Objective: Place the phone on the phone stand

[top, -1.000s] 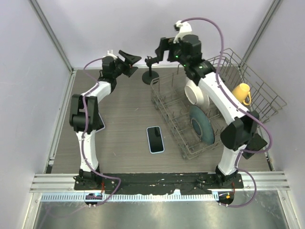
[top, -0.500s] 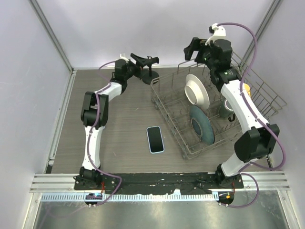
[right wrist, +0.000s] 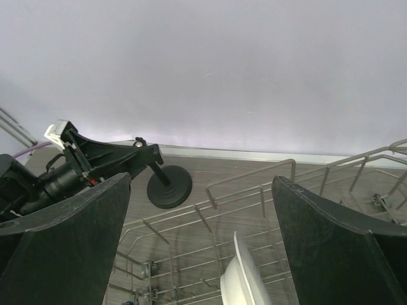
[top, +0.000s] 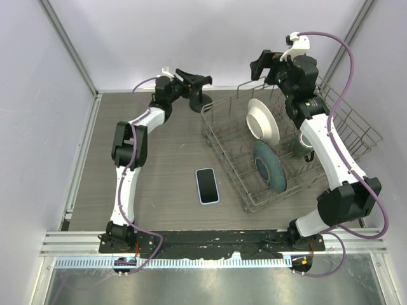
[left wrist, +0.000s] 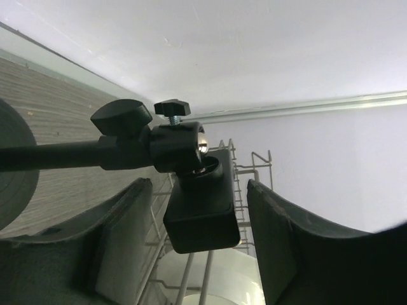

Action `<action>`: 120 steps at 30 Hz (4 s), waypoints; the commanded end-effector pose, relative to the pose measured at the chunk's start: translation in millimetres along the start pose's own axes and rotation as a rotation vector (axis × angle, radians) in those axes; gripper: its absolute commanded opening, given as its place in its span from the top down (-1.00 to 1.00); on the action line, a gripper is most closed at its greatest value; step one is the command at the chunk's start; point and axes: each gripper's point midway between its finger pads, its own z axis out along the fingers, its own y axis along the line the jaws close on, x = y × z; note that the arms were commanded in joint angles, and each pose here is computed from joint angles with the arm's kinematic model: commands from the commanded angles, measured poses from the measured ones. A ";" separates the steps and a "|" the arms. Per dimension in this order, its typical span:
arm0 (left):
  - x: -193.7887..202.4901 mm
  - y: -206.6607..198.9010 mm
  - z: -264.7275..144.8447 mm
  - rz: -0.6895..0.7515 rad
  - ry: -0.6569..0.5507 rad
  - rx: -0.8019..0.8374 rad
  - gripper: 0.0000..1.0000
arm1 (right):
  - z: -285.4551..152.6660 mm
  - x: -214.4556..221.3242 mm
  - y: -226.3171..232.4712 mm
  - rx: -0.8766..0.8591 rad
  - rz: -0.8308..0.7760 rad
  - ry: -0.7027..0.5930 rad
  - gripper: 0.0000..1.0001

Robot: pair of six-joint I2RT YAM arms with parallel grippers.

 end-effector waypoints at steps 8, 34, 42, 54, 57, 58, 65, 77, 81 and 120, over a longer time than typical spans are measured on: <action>-26.0 -53.6 -18.4 0.083 0.001 0.086 0.99 | 2.1 -10.1 0.3 0.001 -0.006 -0.035 -0.96; 73.2 -38.6 -243.9 0.003 0.435 -0.045 1.00 | -34.1 26.6 184.0 -0.409 -0.075 0.075 -0.96; 82.6 -26.2 -247.0 -0.060 0.376 0.062 1.00 | -28.7 27.4 180.1 -0.359 -0.080 0.057 -0.96; 94.1 -15.3 -242.9 -0.136 0.368 0.183 0.99 | -20.0 35.3 180.9 -0.350 -0.083 0.071 -0.96; 89.0 -16.5 -245.6 -0.128 0.371 0.167 1.00 | -19.9 37.3 181.0 -0.352 -0.087 0.080 -0.96; 86.8 -19.8 -247.5 -0.090 0.365 0.170 1.00 | -20.5 36.2 181.0 -0.352 -0.087 0.079 -0.96; 78.9 -3.4 -253.4 -0.016 0.368 0.016 -0.42 | -21.4 39.4 182.7 -0.356 -0.104 0.095 -0.96; 42.4 -2.9 -282.6 0.304 0.200 -0.308 -0.86 | -72.7 80.3 191.1 -0.118 -0.281 0.262 -0.96; 14.7 -8.4 -318.2 0.395 0.045 -0.442 -0.85 | -129.5 164.2 221.8 -0.110 -0.252 0.470 -0.96; -1.0 -92.8 -329.2 0.409 -0.162 -0.148 -1.00 | -198.6 407.5 177.6 0.228 -0.158 1.030 -0.96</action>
